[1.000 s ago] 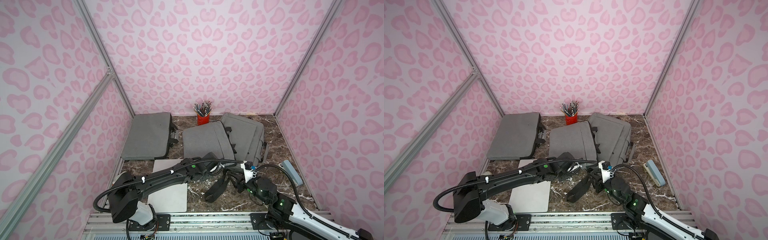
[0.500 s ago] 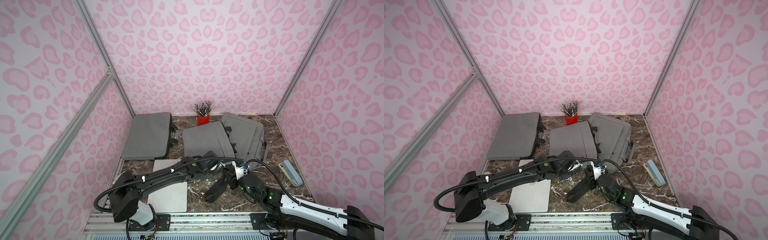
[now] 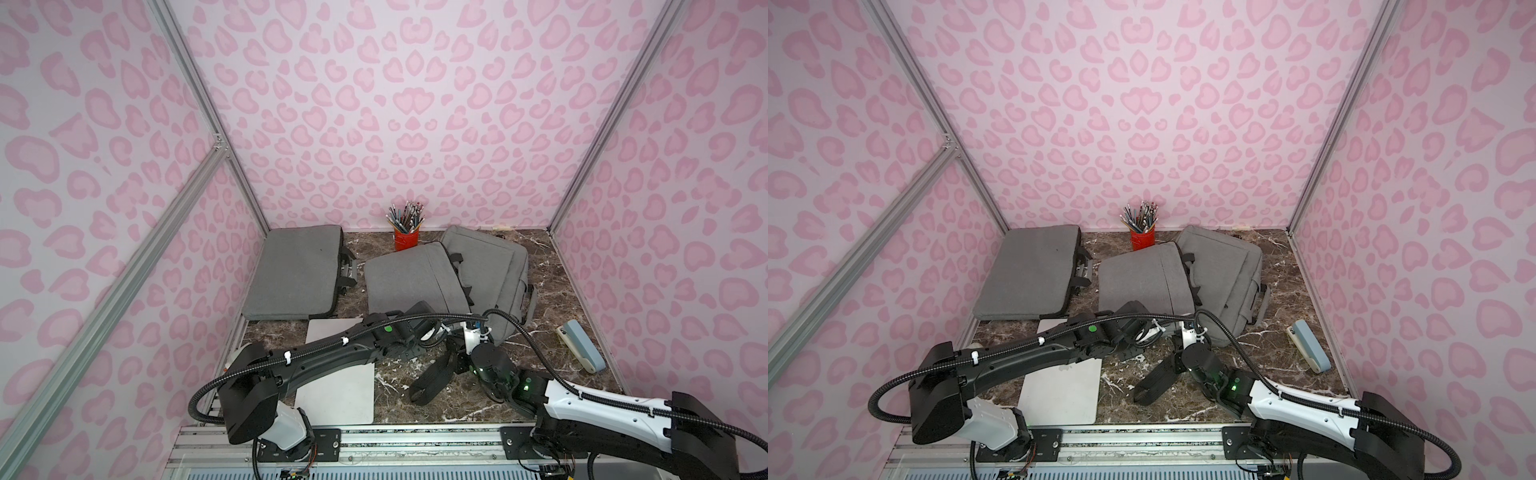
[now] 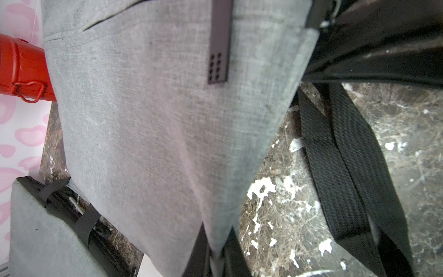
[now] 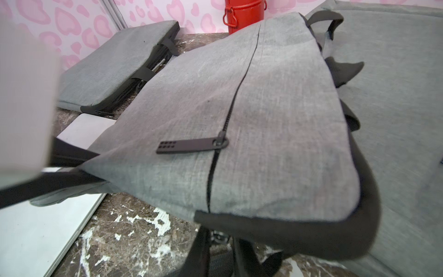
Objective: Open the zippered laptop bag and take out the laptop
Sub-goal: Unzip the zipper on the zippered laptop bag.
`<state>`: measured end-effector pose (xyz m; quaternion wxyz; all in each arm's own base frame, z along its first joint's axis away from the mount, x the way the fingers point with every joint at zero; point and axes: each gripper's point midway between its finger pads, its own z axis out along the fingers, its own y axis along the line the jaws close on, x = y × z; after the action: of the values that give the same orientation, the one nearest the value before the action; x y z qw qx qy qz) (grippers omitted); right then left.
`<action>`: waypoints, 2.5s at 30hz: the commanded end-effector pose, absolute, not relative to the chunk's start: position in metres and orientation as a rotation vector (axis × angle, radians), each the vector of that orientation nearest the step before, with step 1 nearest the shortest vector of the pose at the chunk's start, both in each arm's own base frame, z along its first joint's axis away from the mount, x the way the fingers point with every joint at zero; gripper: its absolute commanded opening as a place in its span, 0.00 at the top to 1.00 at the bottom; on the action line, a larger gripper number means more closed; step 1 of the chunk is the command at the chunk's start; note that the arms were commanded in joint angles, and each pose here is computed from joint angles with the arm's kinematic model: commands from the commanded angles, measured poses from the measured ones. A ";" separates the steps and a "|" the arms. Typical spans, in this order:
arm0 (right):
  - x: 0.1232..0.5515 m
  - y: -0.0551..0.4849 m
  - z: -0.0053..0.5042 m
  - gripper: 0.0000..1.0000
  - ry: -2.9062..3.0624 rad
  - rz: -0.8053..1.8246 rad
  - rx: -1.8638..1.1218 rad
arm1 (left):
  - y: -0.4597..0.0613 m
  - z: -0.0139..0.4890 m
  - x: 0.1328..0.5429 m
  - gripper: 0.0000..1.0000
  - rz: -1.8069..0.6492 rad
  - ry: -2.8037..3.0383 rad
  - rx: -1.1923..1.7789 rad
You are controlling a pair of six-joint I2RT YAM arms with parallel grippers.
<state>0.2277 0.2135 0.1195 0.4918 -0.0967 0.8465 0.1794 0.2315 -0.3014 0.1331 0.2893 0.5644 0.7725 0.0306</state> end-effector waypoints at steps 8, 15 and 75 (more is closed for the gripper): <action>0.230 0.207 0.121 1.00 2.057 0.424 -0.166 | -0.313 0.139 0.233 0.98 0.023 2.028 1.500; 0.227 0.186 0.118 1.00 2.092 0.384 -0.088 | -0.303 0.134 0.242 0.98 0.090 2.047 1.492; 0.298 0.175 0.164 0.40 2.256 0.691 -0.263 | -0.296 0.107 0.234 0.98 0.008 2.146 1.509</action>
<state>0.2972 0.1544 0.1587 0.3841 -0.0801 0.8933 0.2193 0.2415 -0.2973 0.1096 0.2747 0.5521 0.7871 0.0126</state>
